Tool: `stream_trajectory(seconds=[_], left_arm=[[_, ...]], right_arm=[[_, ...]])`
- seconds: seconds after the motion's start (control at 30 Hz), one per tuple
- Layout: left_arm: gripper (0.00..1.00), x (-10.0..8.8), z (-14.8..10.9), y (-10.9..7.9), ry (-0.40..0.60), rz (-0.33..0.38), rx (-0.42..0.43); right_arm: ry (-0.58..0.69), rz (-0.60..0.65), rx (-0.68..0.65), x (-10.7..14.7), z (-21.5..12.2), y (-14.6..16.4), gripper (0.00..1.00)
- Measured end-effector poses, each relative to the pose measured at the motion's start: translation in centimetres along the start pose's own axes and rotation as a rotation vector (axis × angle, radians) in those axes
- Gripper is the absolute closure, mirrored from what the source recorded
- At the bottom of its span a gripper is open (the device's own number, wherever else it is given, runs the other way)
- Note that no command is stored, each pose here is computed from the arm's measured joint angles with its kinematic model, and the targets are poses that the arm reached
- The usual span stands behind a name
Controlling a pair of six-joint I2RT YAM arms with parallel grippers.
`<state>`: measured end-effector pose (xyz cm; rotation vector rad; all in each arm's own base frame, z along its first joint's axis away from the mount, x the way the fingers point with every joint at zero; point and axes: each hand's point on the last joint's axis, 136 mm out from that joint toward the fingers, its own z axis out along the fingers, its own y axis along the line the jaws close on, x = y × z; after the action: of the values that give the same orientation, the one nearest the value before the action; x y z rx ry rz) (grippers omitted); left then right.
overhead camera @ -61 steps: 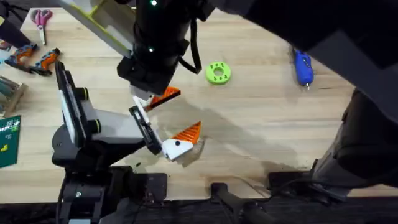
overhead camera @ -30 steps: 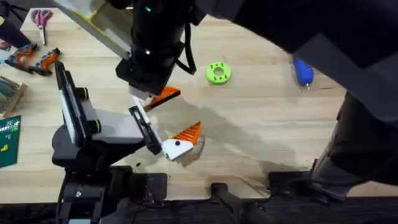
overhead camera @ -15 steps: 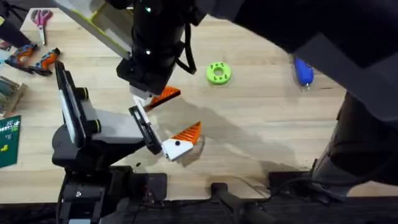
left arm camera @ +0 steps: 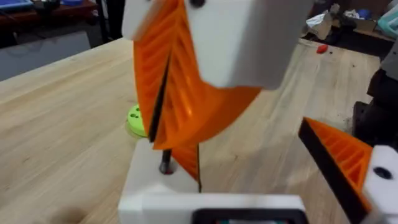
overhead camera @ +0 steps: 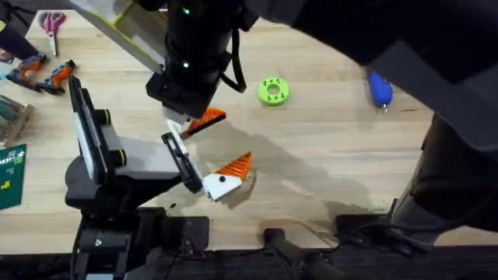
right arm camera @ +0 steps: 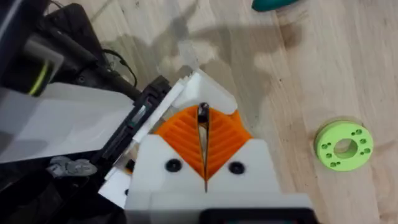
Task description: Pick up the gripper from the table and insert it into the empty holder that is missing its gripper. Then pick up a screw, insert it into the mounting hole, and use the screwdriver to tighten it. Finally, clean up the table by picking up the vegetable and placing it into the bucket.
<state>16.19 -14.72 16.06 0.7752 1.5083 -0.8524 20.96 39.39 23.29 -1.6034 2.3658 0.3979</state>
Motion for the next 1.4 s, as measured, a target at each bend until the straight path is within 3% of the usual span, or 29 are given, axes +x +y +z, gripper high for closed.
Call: stream_trajectory(seconds=[1.1, 1.4], left_arm=[[0.015, 0.0, 0.0, 0.0, 0.0, 0.0, 0.0], [0.015, 0.0, 0.0, 0.0, 0.0, 0.0, 0.0]], right_arm=[[0.006, 0.006, -0.015, 0.2, 0.0, 0.2, 0.995], [0.042, 0.012, -0.02, 0.4, 1.5, 0.0, 0.995]])
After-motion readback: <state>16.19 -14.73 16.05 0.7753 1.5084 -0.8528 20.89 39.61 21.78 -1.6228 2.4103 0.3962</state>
